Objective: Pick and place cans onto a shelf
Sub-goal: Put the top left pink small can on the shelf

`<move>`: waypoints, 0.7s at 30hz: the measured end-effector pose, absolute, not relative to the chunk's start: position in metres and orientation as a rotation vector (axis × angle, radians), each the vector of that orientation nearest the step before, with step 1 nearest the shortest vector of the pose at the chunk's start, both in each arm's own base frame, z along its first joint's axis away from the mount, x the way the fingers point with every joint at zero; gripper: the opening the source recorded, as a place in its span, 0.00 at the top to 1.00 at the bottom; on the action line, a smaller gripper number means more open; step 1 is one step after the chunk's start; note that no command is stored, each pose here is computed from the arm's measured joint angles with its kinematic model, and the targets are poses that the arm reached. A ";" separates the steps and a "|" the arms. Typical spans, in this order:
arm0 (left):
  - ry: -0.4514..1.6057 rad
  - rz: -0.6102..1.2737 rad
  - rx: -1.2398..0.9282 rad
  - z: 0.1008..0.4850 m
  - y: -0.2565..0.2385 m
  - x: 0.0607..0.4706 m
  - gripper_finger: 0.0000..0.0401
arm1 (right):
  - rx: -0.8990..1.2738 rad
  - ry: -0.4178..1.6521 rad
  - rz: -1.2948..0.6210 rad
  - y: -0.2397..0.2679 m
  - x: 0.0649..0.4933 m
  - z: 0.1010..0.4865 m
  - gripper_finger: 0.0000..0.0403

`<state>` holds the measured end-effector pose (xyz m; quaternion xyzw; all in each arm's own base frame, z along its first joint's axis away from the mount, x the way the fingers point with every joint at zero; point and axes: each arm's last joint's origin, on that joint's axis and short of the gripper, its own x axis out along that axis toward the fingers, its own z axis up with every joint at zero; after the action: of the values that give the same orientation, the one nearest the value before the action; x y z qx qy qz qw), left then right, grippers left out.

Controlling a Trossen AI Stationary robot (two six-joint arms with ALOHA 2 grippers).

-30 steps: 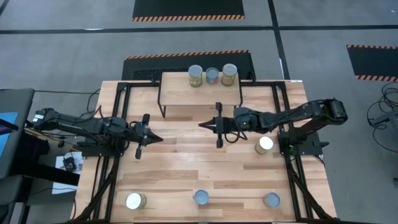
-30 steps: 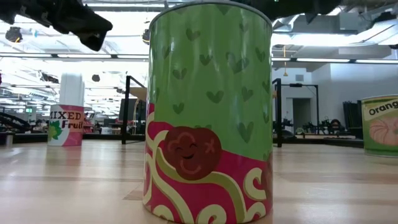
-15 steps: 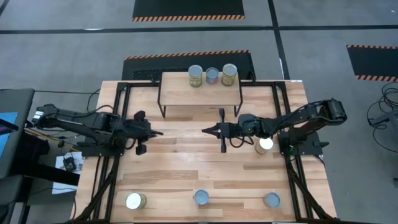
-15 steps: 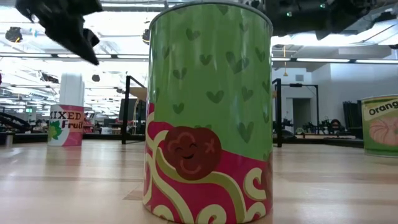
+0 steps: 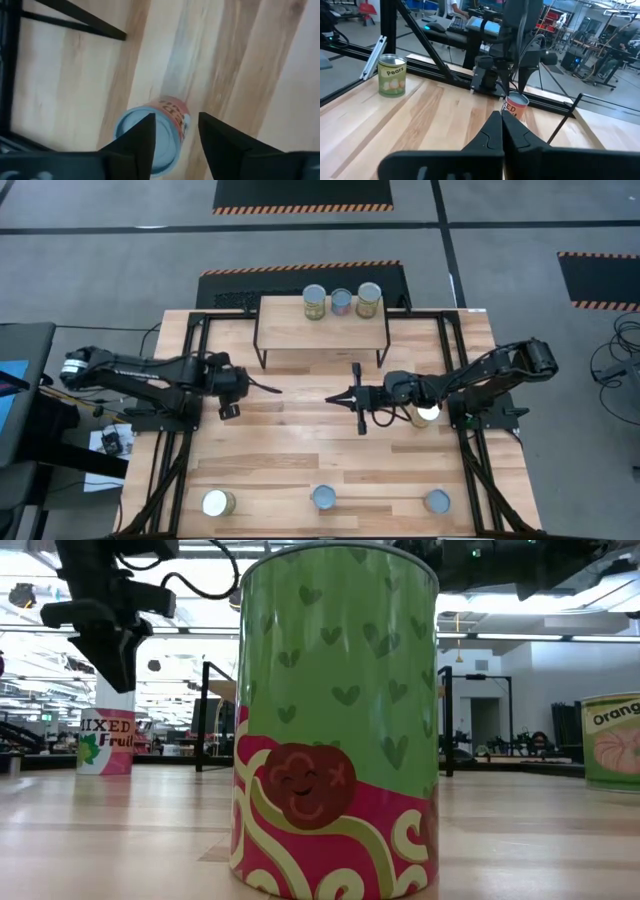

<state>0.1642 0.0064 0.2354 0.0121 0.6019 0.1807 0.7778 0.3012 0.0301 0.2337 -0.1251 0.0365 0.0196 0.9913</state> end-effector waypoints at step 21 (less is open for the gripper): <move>1.343 0.454 -0.108 0.216 0.028 0.160 0.62 | -0.251 0.077 0.038 0.030 0.301 0.233 0.99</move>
<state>0.1598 0.0277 0.2159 -0.0498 0.6162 0.2085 0.7579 0.3012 0.0300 0.2334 -0.1250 0.0384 0.0187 0.9912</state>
